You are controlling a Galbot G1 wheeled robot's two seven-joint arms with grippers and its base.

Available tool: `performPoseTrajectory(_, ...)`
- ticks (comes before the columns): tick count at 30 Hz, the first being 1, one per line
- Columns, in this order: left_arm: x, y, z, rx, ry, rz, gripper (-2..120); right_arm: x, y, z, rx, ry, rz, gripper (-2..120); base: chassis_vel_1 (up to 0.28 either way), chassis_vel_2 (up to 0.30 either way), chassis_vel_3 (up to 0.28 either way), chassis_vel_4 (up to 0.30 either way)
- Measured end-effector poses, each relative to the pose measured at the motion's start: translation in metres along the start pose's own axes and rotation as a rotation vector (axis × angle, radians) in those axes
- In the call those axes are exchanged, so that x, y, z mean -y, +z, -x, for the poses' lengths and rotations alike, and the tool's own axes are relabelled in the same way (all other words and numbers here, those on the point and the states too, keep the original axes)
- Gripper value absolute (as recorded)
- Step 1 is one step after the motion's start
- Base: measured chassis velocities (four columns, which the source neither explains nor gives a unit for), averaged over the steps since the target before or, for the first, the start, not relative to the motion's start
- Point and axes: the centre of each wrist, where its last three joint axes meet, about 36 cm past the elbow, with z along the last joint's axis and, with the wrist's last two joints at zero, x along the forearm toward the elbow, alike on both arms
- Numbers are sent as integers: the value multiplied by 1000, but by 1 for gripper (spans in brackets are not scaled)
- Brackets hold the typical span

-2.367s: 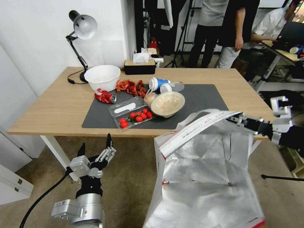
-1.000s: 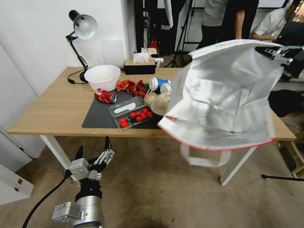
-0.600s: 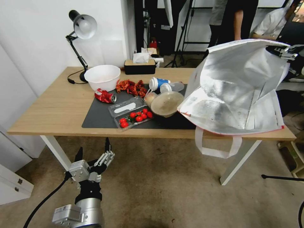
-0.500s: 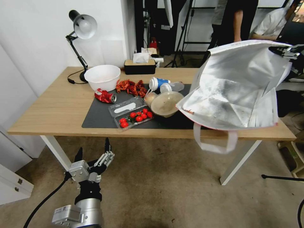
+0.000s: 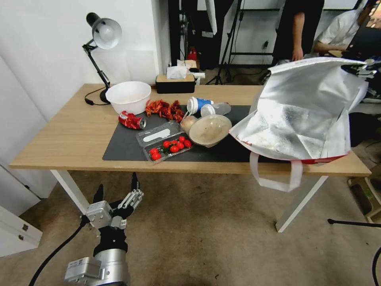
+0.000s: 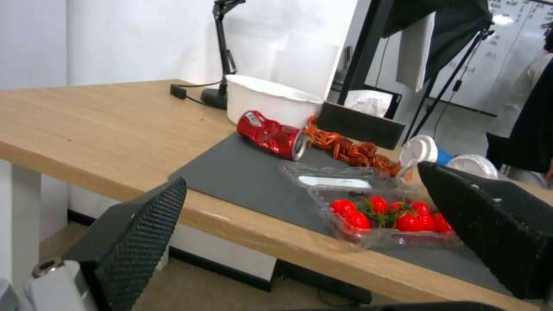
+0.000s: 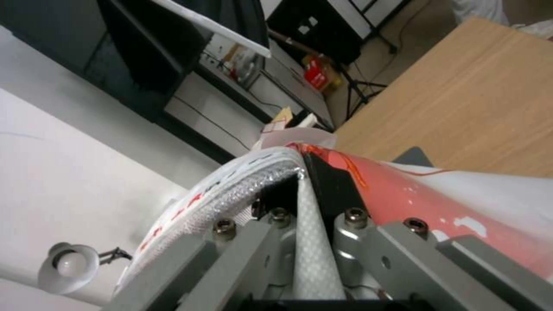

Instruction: Pick up the food delivery bag from the floor and place it on the table.

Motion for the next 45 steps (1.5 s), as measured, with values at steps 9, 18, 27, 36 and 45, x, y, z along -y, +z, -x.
performPoseTrajectory(9,0,2,2,-9,17,1,100,8,1,4,-38,21,-25,0,0,0,0,0)
performPoseTrajectory(18,0,2,4,-9,28,-1,100,11,0,6,-54,31,-54,0,0,0,0,0)
performPoseTrajectory(27,2,4,6,-18,44,-5,100,17,-11,10,-42,59,-87,0,0,0,0,0)
performPoseTrajectory(36,2,6,6,-23,49,-9,100,23,-21,14,-21,92,-93,0,0,0,0,0)
performPoseTrajectory(45,2,6,6,-27,52,-5,100,29,-15,21,-32,135,-71,0,0,0,0,0)
